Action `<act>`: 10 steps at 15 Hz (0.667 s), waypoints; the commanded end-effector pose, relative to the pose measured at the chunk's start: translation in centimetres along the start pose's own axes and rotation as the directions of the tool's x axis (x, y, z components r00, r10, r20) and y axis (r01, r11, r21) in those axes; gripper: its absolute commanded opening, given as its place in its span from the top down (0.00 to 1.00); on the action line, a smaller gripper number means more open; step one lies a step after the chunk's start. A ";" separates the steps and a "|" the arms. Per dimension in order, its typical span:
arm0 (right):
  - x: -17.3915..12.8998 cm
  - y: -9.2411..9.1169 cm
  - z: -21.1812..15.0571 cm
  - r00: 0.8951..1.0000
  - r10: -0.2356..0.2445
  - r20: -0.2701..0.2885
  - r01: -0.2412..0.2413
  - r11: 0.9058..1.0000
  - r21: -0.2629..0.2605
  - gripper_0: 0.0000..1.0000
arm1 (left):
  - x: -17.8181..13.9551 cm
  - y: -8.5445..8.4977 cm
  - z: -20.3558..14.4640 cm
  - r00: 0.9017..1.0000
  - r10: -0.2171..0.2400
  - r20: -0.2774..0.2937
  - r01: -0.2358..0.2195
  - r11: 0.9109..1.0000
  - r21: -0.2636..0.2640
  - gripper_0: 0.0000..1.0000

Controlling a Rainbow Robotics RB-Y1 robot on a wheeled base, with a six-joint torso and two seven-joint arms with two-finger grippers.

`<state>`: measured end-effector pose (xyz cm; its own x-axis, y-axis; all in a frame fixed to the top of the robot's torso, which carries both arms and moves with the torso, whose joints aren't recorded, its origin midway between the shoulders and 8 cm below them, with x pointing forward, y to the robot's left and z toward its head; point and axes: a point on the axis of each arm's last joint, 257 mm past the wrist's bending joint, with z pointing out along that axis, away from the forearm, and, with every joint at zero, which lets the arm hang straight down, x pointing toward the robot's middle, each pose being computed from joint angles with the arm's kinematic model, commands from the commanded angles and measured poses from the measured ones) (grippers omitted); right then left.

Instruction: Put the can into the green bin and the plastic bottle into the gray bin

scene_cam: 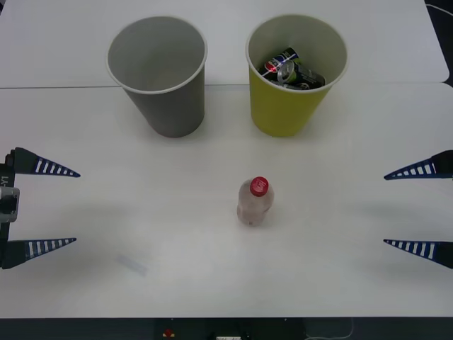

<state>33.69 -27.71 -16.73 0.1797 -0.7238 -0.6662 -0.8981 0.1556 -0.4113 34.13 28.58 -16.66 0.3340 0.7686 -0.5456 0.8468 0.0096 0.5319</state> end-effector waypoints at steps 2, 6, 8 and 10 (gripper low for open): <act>-0.1 0.9 1.5 0.996 0.059 0.062 -0.060 0.998 0.005 0.00 | 0.0 0.0 0.0 1.000 0.000 0.000 0.000 1.000 0.000 0.00; -0.7 1.6 3.5 0.985 0.102 0.140 -0.105 0.994 0.018 0.00 | 0.0 0.0 0.0 1.000 0.000 0.000 0.000 1.000 0.000 0.00; -1.2 1.7 4.4 0.979 0.104 0.177 -0.111 0.993 0.029 0.00 | 0.0 0.0 0.0 1.000 0.000 0.000 0.000 1.000 0.000 0.00; -1.8 1.7 5.1 0.971 0.107 0.213 -0.118 0.992 0.040 0.00 | 0.0 0.0 0.0 1.000 0.000 0.000 0.000 1.000 0.000 0.00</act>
<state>33.77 -23.17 -19.38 0.1587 -0.5582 -0.8144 -0.8986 0.2600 -0.3534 34.13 28.58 -16.66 0.3340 0.7686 -0.5456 0.8468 0.0096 0.5319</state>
